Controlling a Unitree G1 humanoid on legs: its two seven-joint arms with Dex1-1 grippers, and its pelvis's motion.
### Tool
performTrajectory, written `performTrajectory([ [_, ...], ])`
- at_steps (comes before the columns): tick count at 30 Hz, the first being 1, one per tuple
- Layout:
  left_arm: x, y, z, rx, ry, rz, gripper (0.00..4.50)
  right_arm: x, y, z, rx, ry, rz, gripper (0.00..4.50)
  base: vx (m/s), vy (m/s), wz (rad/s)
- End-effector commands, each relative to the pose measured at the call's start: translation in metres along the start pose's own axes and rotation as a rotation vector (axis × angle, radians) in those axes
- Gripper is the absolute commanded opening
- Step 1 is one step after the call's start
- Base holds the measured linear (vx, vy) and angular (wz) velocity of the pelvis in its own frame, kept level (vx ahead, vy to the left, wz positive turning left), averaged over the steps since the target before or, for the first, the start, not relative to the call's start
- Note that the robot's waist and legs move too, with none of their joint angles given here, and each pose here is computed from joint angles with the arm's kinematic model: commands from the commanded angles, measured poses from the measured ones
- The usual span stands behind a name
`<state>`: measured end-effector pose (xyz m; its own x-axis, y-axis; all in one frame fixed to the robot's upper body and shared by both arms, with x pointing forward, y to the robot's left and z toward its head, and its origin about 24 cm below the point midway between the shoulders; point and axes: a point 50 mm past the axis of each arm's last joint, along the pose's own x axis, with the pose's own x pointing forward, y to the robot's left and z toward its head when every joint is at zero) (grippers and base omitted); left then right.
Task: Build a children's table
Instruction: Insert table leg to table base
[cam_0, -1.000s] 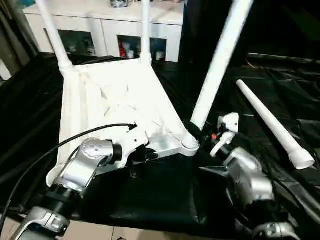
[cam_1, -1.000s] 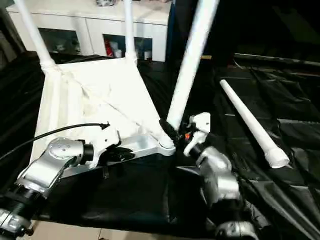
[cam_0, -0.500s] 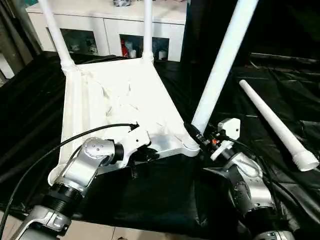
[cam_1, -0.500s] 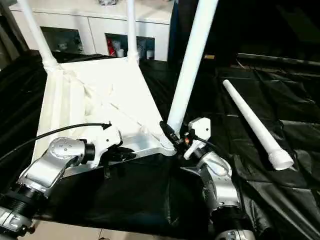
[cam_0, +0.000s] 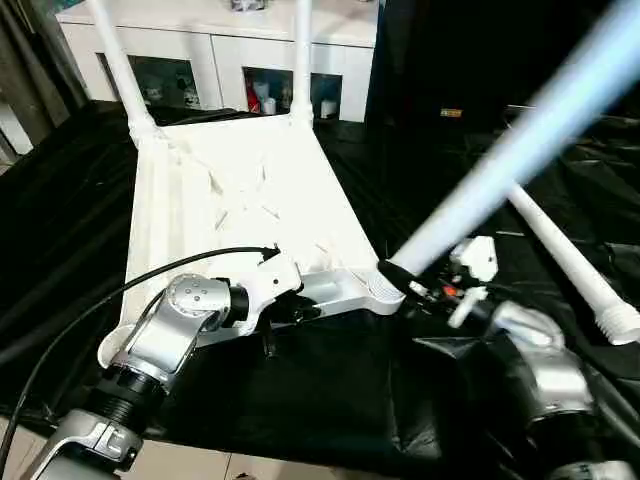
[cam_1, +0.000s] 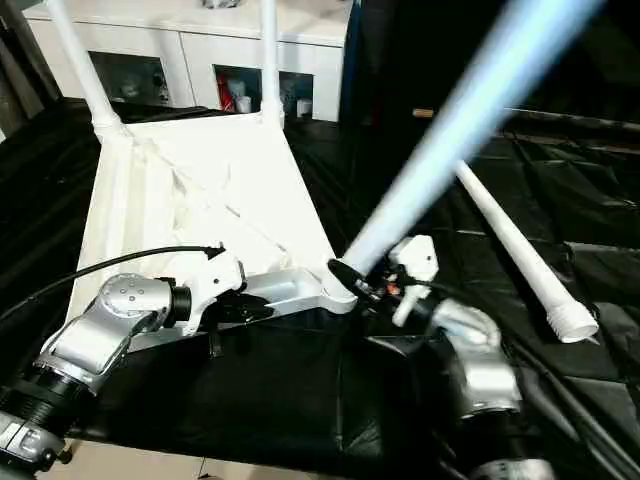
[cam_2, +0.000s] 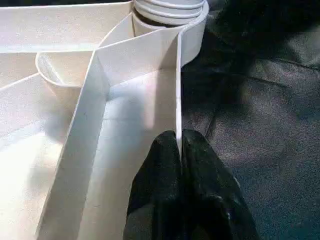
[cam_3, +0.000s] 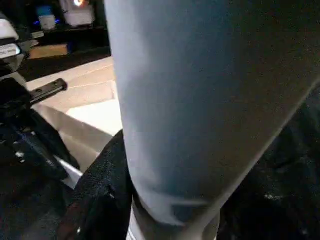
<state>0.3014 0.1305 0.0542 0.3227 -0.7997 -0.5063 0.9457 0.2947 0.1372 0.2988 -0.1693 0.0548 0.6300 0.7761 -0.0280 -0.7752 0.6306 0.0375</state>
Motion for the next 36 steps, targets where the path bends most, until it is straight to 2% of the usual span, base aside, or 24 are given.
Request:
performTrajectory([
  [1,-0.011,0.014,0.011,0.044,-0.035,0.057,0.0,-0.013,-0.002,-0.019,0.047,0.155,0.01,1.89,0.0,0.0,0.0],
  [8,-0.011,0.014,0.011,0.049,-0.032,0.05,0.0,0.0,-0.004,-0.007,0.016,0.22,0.11,1.89,0.0,0.0,0.0],
  [10,-0.011,0.014,0.012,0.053,-0.029,0.039,0.0,0.007,-0.005,0.003,-0.013,0.259,0.192,1.89,0.0,0.0,0.0],
  [14,-0.011,0.013,0.012,0.057,-0.024,0.021,0.0,0.009,-0.004,0.007,-0.023,0.326,0.287,1.89,0.0,0.0,0.0],
  [16,-0.011,0.013,0.012,0.06,-0.022,0.014,0.0,0.01,-0.005,0.008,-0.023,0.38,0.339,1.89,0.0,0.0,0.0],
  [23,-0.009,0.013,0.013,0.069,-0.019,-0.004,0.0,0.011,-0.011,0.009,-0.024,0.455,0.398,1.89,0.0,0.0,0.0],
  [31,-0.008,0.014,0.015,0.082,-0.031,-0.015,0.0,0.014,-0.009,0.006,0.017,0.459,0.45,1.89,0.0,0.0,0.0],
  [36,-0.009,0.015,0.016,0.097,-0.036,-0.017,0.0,0.009,-0.002,-0.005,-0.011,0.493,0.505,1.89,0.0,0.0,0.0],
])
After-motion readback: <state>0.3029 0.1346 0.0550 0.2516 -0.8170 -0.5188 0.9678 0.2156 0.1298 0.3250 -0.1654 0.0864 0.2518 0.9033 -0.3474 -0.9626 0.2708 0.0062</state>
